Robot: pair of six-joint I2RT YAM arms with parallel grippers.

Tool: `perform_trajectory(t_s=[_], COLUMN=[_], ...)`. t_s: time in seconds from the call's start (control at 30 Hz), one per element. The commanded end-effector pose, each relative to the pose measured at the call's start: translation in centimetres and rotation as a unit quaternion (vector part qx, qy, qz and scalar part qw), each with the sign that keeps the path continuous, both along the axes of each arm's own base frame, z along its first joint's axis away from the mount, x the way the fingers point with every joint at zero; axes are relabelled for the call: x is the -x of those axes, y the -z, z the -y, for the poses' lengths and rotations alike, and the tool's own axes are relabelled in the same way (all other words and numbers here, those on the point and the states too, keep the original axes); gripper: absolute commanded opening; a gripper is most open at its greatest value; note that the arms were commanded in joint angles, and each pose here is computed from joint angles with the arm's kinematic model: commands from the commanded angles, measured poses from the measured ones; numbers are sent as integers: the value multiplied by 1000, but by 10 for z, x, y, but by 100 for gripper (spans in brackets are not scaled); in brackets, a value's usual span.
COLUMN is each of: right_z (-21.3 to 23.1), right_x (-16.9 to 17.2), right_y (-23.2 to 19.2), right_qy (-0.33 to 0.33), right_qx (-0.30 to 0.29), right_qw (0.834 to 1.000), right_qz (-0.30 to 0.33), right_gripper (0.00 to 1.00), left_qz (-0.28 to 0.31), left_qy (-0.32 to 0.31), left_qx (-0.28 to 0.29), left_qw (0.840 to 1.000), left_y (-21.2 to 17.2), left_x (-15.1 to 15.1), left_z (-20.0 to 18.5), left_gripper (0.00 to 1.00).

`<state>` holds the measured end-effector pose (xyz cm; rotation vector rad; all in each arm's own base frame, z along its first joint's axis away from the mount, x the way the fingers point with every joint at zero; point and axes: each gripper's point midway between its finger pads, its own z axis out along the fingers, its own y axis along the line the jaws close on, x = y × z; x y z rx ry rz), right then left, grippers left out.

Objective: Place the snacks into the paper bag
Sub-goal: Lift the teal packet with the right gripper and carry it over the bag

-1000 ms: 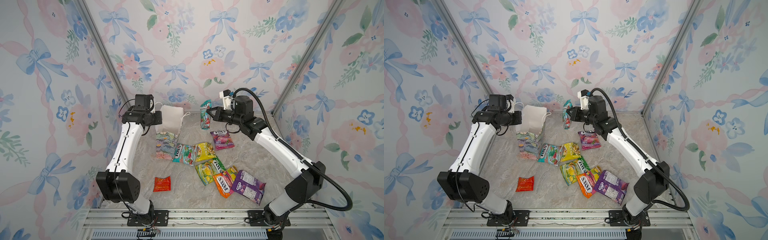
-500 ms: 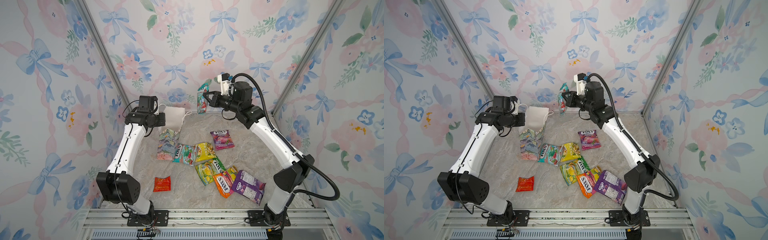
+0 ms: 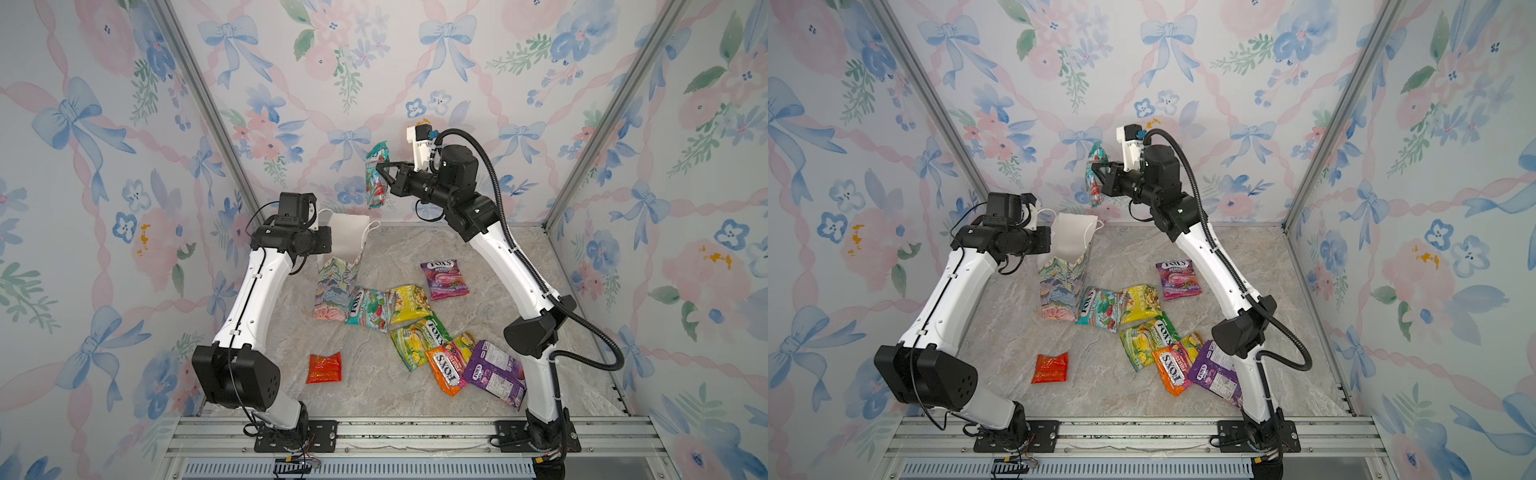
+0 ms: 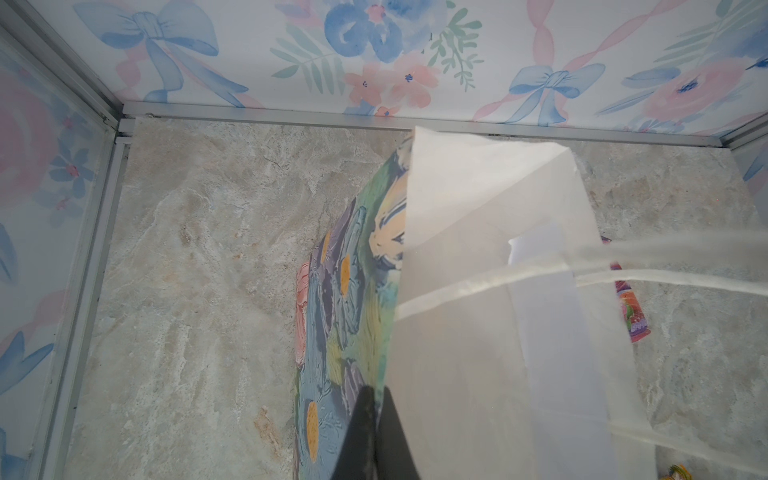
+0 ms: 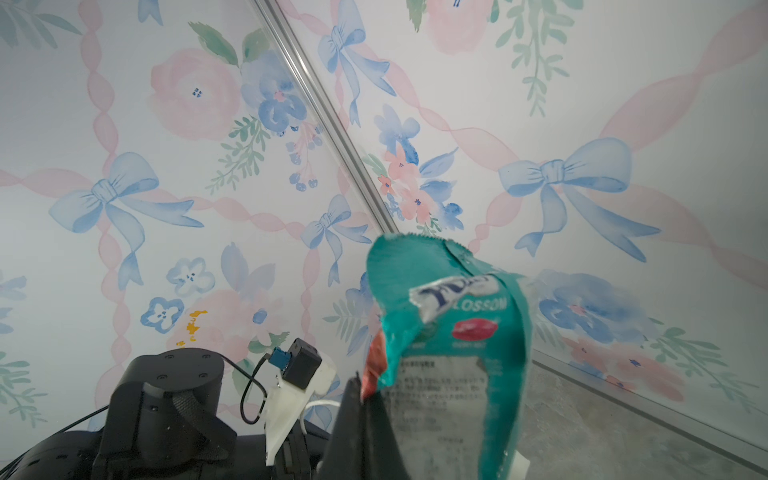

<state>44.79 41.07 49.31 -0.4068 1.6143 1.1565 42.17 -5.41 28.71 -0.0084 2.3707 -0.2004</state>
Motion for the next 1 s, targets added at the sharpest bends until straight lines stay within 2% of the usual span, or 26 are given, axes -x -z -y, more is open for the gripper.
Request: perform_trajectory(t_s=[0.0, 0.37, 0.6, 0.97], right_z=[-22, -58, -60, -63], right_x=[16, 34, 42, 71], right_y=[0, 41, 67, 82], right_qy=[-31, -66, -70, -92], right_qx=[-2, 30, 56, 82], right_qw=[1000, 997, 994, 989], right_qz=[2, -38, -66, -79], right_gripper=[0, 0, 0, 0], left_qz=[8, 16, 14, 18], left_qy=[0, -6, -7, -17], left_qx=[-1, -10, -15, -29], left_qw=[1000, 1000, 1000, 999], left_y=[-5, -10, -8, -7], left_x=[6, 6, 6, 4], left_z=[1, -4, -5, -10], left_gripper=[0, 0, 0, 0])
